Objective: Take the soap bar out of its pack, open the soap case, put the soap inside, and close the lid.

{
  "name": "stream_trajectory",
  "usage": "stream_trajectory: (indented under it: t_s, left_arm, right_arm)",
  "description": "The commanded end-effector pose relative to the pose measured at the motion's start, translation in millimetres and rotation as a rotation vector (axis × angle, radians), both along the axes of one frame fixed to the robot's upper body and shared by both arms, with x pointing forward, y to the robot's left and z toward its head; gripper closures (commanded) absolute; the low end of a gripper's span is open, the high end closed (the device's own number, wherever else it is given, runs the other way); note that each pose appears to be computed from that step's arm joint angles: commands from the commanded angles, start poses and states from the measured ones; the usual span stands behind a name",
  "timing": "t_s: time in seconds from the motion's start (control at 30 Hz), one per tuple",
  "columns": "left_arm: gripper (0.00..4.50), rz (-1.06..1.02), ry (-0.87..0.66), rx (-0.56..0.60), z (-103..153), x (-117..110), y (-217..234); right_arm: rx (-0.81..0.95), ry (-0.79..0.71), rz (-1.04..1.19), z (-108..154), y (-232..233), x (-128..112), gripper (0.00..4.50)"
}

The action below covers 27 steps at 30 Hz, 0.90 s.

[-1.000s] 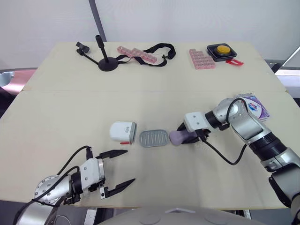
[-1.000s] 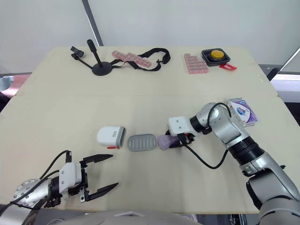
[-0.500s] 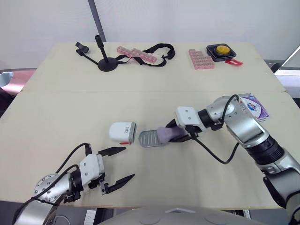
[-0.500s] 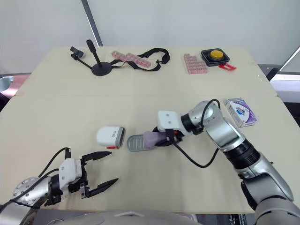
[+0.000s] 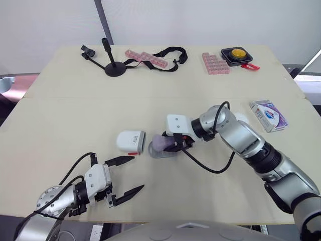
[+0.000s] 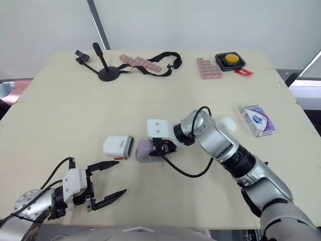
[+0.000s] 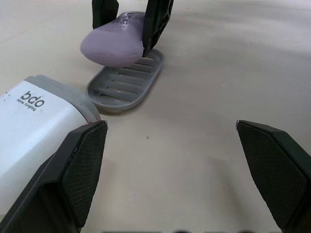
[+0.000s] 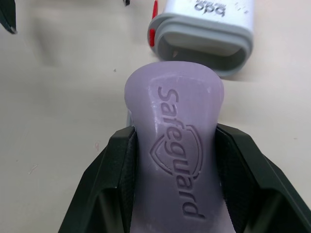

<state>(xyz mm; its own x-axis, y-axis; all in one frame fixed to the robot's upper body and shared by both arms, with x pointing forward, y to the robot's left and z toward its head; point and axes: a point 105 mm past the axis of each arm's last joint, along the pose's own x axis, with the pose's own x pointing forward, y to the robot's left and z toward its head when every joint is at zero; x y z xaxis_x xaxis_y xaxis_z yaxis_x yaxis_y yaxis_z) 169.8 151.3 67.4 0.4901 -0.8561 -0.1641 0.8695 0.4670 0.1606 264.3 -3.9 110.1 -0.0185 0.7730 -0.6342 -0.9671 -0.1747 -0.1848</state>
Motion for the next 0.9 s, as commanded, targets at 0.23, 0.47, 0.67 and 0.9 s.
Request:
stream_trajectory:
  t_s: [0.23,0.47,0.67,0.9]
  left_arm:
    - [0.00,0.011,-0.012,0.002,-14,-10,13]
    - [0.00,0.015,-0.021,0.002,-21,-12,15]
    - [0.00,0.014,-0.029,-0.030,-17,-9,12]
    - [0.00,0.022,-0.037,-0.068,-3,-2,9]
  right_arm:
    - [0.024,-0.050,0.019,5,8,1,2.67]
    - [0.025,-0.013,0.017,4,9,-1,1.65]
    - [0.024,0.007,0.037,8,9,-4,0.02]
    - [0.101,-0.004,0.017,32,1,1,0.02]
